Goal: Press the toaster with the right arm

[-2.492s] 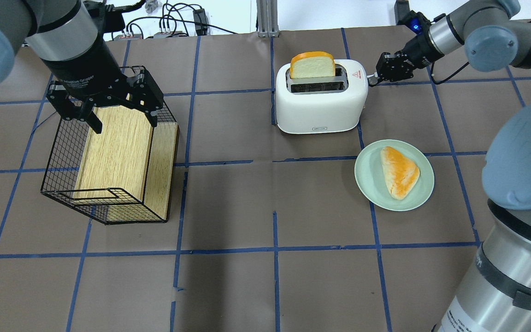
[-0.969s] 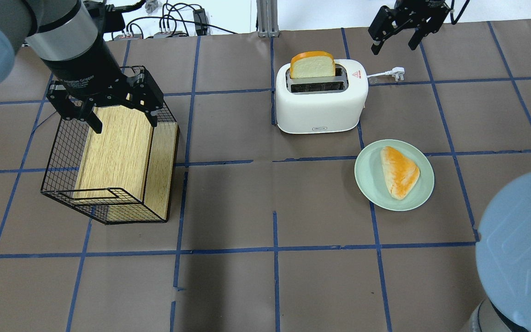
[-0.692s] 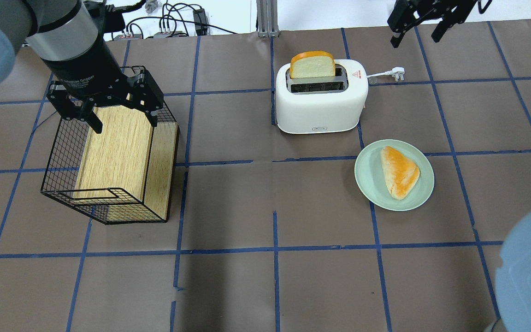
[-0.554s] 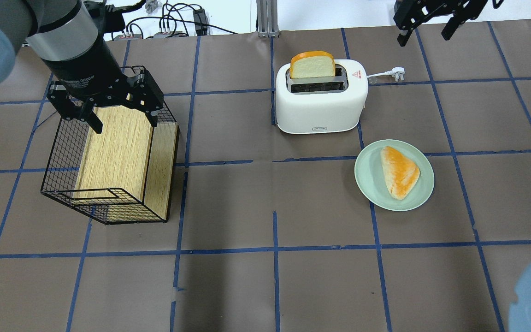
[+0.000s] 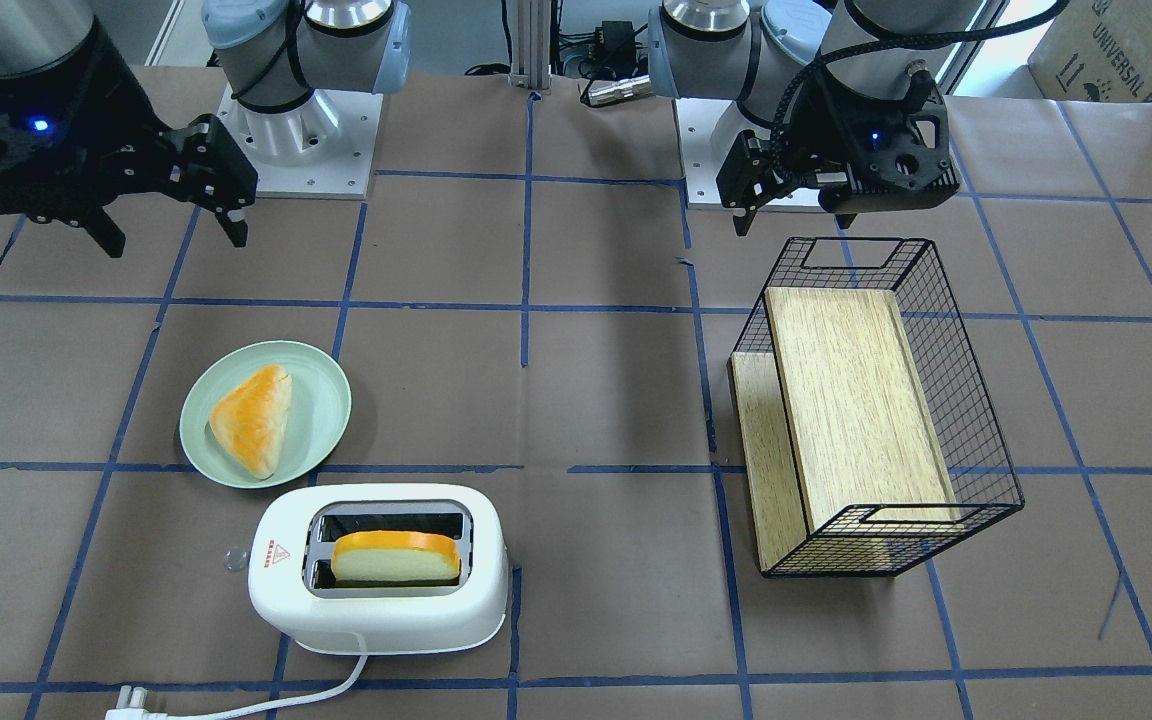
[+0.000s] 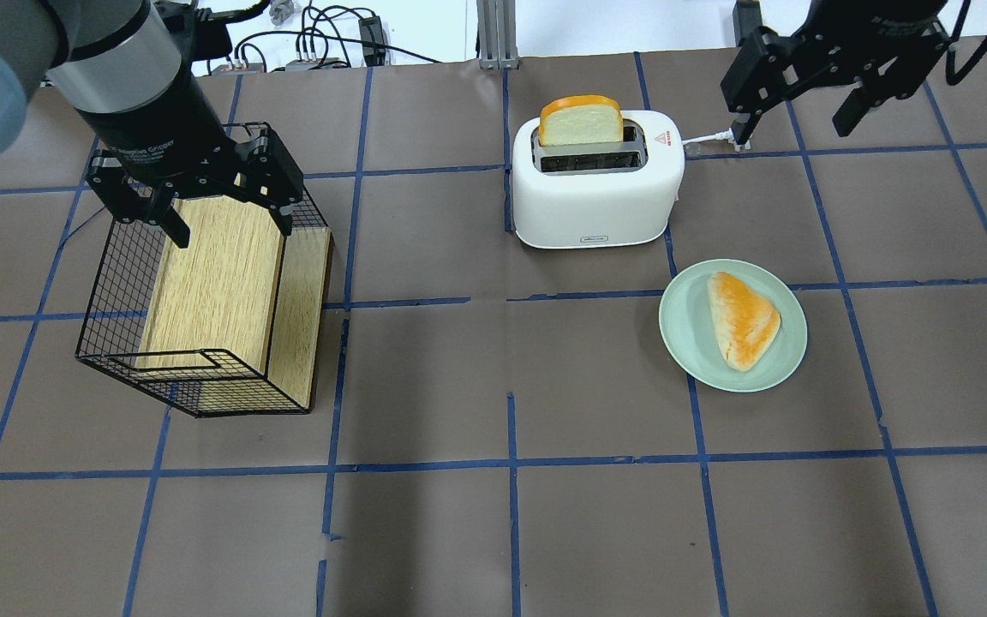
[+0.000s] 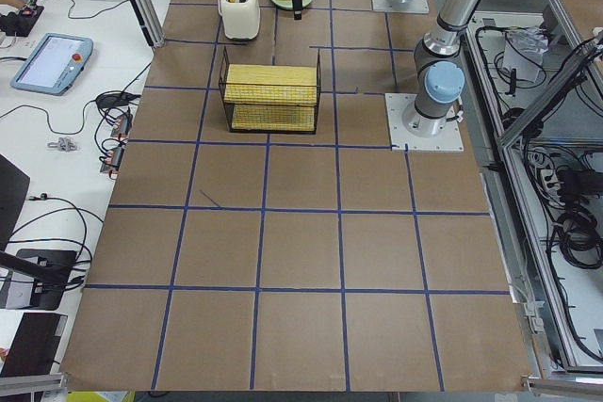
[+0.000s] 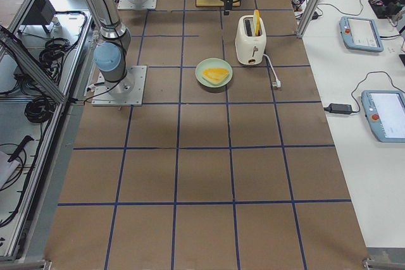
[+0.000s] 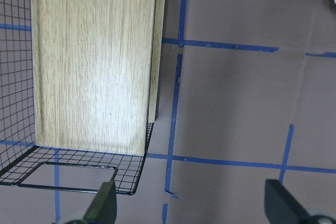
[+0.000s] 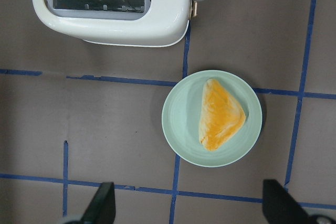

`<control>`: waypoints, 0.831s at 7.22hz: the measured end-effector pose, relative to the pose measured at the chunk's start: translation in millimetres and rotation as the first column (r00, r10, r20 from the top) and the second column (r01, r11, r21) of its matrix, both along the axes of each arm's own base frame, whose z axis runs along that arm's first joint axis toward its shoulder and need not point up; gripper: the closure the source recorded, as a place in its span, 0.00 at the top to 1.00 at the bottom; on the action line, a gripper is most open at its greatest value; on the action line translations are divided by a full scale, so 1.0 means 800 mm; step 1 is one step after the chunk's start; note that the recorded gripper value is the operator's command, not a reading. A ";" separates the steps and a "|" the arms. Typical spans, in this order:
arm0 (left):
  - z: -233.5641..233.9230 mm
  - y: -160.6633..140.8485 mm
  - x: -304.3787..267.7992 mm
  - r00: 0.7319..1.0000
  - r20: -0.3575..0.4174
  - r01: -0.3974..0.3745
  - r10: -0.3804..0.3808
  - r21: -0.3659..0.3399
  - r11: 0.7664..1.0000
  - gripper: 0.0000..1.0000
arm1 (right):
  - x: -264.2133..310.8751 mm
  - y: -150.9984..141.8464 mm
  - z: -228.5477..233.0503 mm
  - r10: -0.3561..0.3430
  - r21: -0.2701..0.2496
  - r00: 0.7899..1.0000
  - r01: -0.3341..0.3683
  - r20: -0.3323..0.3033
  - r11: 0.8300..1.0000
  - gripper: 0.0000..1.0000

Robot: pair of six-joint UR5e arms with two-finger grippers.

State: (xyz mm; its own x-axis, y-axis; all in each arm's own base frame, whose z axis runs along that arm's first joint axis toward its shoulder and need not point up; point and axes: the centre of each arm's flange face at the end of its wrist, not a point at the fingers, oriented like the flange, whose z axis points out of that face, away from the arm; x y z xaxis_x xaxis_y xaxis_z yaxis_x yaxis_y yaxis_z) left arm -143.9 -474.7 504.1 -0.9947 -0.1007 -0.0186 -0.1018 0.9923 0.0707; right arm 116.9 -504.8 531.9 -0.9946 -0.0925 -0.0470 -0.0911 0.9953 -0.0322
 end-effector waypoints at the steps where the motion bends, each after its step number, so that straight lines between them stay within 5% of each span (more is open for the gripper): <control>1: 0.000 0.000 0.000 1.000 0.000 0.000 0.000 0.000 1.000 1.00 | 0.005 0.011 -0.010 0.006 -0.002 1.000 -0.006 -0.014 1.000 1.00; 6: 0.000 0.000 0.000 1.000 0.000 0.000 0.000 0.000 1.000 1.00 | 0.003 0.018 -0.043 -0.035 0.044 0.997 0.038 -0.075 0.998 1.00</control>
